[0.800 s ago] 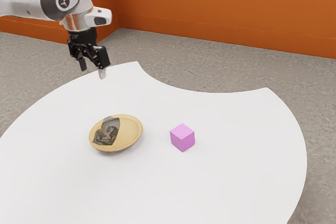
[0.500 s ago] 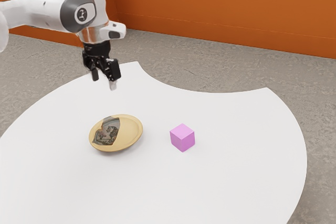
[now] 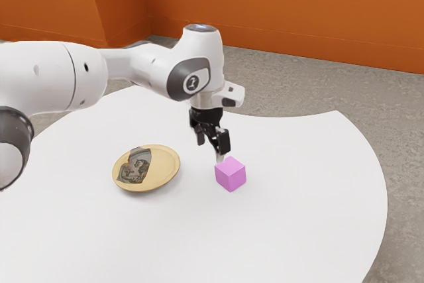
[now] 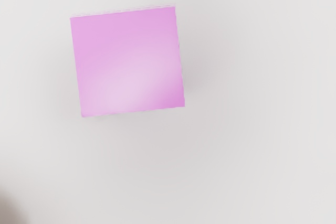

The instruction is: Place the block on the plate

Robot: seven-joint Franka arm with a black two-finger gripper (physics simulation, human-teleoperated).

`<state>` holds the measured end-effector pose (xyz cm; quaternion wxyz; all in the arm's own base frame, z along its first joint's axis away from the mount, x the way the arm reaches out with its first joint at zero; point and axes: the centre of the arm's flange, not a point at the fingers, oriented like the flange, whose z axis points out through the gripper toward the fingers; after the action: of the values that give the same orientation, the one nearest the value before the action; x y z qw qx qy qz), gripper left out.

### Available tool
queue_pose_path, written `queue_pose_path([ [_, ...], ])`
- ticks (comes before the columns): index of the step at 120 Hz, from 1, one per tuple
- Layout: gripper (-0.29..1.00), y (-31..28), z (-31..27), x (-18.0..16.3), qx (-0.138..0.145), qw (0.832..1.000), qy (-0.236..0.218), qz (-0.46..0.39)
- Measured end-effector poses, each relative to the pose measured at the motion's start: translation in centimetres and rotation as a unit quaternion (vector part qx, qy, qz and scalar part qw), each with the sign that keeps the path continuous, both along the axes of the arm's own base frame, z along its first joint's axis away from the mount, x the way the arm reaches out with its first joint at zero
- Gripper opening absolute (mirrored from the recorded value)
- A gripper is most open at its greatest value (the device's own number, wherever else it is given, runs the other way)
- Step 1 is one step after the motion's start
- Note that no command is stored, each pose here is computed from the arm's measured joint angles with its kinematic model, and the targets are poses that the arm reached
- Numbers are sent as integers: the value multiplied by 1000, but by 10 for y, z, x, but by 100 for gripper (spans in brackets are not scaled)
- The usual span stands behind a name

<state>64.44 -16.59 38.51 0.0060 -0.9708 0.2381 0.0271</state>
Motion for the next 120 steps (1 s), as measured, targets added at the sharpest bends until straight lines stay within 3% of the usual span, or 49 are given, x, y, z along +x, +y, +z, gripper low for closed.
queue_pose_path([
  [41, 70, -16, -77, 35, 2, 998, -7, 58],
  [83, 70, -4, -92, 47, 2, 995, -37, 93],
  [120, 70, -1, -112, 47, 3, 993, -31, 110],
])
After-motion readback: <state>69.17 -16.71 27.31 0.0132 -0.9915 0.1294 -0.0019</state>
